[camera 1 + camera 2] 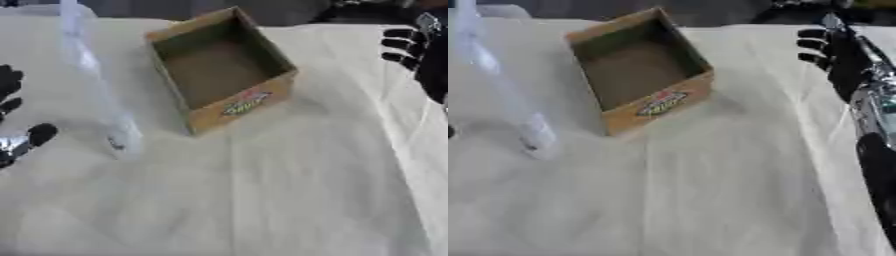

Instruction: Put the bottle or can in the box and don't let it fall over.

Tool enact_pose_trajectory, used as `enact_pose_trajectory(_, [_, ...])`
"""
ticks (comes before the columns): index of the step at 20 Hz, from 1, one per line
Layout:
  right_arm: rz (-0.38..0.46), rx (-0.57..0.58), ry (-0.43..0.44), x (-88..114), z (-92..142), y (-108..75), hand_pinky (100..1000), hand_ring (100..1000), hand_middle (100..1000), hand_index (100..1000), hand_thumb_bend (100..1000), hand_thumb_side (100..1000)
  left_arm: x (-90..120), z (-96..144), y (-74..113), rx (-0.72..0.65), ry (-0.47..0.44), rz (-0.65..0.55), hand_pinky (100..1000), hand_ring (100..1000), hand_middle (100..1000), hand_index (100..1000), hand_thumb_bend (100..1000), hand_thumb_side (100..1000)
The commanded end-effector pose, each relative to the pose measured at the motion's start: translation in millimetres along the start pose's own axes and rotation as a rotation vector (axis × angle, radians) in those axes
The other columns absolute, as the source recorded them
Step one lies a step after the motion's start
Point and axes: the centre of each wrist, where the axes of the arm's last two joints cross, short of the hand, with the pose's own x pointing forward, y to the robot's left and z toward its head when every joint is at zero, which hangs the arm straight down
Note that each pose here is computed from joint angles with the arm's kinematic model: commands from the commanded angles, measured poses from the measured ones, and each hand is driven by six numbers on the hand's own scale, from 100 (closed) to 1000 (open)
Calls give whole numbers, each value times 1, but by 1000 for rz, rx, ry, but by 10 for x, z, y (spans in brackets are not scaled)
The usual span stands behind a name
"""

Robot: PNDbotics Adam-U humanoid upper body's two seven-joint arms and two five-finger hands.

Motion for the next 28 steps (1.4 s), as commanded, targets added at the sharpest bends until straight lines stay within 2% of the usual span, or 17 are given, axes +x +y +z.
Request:
enact_pose_trajectory(1, [37, -3, -85, 169, -28, -48, 903, 915, 805, 992, 530, 1000, 70, -2, 42, 3, -17, -10, 1000, 1000, 901, 961, 755, 236])
enact_pose_trajectory(3, [53, -23, -82, 143, -27, -69, 908, 923, 815, 999, 559, 1000, 70, -1, 41, 3, -16, -10, 1000, 1000, 901, 961, 755, 236])
enact_pose_trajectory(14, [119, -48, -69, 136, -38, -70, 922, 953, 834, 1000, 549, 1000, 71, -12, 28, -12, -10, -9, 1000, 1000, 902, 961, 752, 233])
enact_pose_trajectory(28, [116, 3, -64, 121, -43, -31, 912, 950, 832, 1000, 523, 1000, 47, -240, -111, -144, 27, 19, 1000, 1000, 904, 959, 748, 241])
